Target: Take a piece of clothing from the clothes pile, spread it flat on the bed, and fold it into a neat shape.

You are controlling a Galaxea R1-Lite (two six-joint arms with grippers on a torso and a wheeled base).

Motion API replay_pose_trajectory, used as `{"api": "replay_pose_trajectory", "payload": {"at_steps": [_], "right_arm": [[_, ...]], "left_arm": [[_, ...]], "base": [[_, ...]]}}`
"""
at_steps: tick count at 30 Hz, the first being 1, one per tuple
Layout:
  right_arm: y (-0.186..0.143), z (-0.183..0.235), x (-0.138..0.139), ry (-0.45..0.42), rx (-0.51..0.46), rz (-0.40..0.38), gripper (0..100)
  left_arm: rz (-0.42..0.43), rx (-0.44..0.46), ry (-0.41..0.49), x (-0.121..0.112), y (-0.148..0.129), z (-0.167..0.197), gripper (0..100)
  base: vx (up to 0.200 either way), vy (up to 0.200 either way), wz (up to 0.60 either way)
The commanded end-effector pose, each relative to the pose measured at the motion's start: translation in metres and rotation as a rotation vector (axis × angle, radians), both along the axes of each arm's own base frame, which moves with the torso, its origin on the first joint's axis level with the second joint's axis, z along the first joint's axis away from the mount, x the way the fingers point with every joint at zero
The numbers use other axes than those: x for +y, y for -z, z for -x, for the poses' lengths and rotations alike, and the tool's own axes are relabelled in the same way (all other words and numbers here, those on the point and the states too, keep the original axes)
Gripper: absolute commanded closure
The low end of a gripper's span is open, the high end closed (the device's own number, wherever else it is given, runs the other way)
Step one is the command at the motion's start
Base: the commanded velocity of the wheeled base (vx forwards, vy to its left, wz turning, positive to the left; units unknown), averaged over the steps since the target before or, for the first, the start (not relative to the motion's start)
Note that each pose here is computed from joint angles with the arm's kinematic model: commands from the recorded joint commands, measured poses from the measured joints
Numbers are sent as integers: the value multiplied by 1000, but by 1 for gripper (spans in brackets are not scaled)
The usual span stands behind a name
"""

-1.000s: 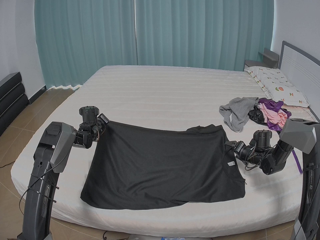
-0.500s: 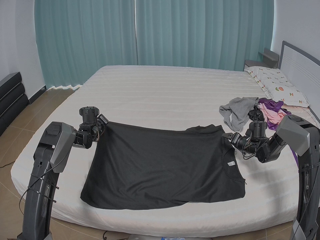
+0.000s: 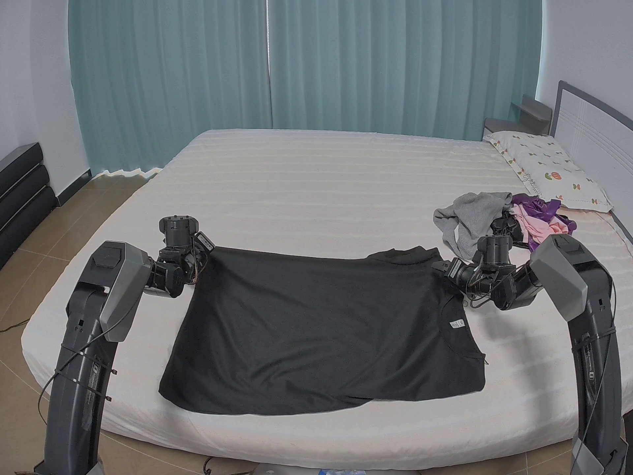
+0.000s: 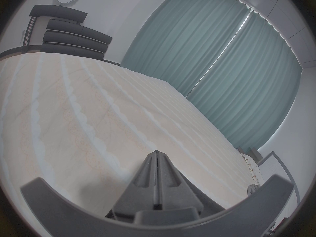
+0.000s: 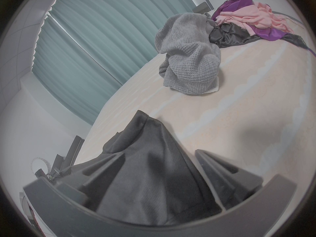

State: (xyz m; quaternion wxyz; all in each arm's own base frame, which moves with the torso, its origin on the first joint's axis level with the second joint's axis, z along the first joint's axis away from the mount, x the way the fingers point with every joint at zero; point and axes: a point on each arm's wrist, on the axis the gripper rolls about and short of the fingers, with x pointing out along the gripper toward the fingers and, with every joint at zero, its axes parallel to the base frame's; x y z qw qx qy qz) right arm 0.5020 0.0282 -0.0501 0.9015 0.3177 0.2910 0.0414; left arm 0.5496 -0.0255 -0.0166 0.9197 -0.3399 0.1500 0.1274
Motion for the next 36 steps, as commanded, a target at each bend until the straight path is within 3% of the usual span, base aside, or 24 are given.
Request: {"api": "replay_pose_trajectory", "payload": {"at_steps": [1,16,31,32,33,34,36], "right_arm": [[26,-8,2,13,17,2,100],[-13,-30,-19,170,-158,-14,100],[3,-26,-16,169,-128,-6,100],[6,-25,-15,165,-119,-4,100],[7,-24,-14,163,-115,-3,100],[9,-23,-13,161,-109,-2,0],[8,-22,-13,161,-109,-2,0]], "left_arm": [[-1,3,-1,-1,0,1,100],[2,-34,-26,0,-5,-3,100],[27,-13,-20,-2,9,-4,100],[26,-7,-20,-2,12,-4,0],[26,-2,-19,-3,15,-4,0],[26,3,-17,-4,17,-4,0],[25,6,-17,-4,18,-3,0]], "base": [[0,0,0],[0,0,0],[0,0,0],[0,0,0],[0,0,0],[0,0,0],[0,0,0]]}}
